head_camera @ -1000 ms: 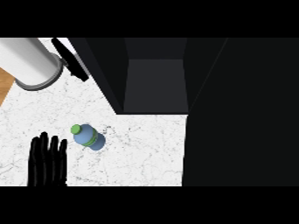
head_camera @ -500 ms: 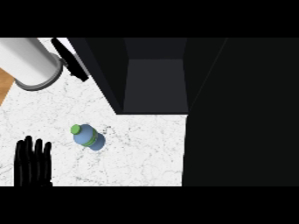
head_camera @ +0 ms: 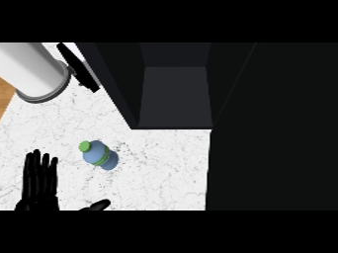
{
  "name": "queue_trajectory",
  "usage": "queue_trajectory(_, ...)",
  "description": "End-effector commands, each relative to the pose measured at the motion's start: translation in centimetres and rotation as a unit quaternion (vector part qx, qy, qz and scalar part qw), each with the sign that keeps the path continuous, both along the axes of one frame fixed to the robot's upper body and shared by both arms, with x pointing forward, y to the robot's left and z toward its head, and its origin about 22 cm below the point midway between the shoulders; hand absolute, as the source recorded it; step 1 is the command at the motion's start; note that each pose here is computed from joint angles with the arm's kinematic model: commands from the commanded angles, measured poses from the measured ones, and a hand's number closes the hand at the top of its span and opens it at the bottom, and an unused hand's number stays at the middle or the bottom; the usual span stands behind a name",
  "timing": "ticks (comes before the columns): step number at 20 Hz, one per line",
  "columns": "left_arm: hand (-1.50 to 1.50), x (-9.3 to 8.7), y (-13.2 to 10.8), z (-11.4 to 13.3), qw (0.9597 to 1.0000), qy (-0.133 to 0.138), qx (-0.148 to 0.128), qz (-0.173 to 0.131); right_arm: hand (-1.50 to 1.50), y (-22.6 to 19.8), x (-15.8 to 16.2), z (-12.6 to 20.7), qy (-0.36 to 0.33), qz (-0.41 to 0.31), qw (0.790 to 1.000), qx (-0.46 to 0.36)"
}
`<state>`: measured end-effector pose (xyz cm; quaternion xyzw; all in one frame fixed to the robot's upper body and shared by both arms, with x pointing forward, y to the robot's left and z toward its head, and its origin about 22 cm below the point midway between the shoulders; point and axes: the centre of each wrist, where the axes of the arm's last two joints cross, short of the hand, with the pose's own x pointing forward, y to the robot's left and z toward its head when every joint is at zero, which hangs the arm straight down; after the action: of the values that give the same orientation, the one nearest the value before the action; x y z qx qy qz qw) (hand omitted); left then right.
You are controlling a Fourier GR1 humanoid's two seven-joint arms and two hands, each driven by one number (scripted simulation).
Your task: Pick up the bottled water, place it into the cabinet and close the cabinet
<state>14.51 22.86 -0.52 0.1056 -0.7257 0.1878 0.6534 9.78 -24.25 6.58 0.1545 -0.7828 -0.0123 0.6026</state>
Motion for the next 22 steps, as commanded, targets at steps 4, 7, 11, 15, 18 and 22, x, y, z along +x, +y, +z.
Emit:
queue_trajectory(4,-1.50,3.7,1.2,-3.0,0.9996,0.028,-0.002,0.003,-1.50,1.2,-0.4,0.0,-0.005,0.014,1.000,0.004)
queue_trajectory(7,-1.50,3.8,3.8,-4.1,0.9989,0.041,-0.023,0.006,-1.50,1.7,-0.9,0.5,-0.010,0.004,1.000,0.002)
queue_trajectory(11,-1.50,2.9,2.7,-5.9,0.9981,0.045,-0.042,0.008,-1.50,-0.2,-1.2,-0.1,-0.010,0.009,1.000,-0.005)
queue_trajectory(15,-1.50,3.0,3.8,-9.3,0.9959,0.056,-0.070,0.007,-1.50,0.0,0.2,-0.4,-0.001,-0.002,1.000,0.005)
queue_trajectory(18,-1.50,3.3,5.7,-10.5,0.9956,0.047,-0.080,0.010,-1.50,-0.5,-1.1,-0.7,-0.004,0.005,1.000,0.006)
queue_trajectory(22,-1.50,5.3,5.3,-12.5,0.9934,0.049,-0.104,0.006,-1.50,1.2,-0.7,1.1,0.004,0.007,1.000,0.006)
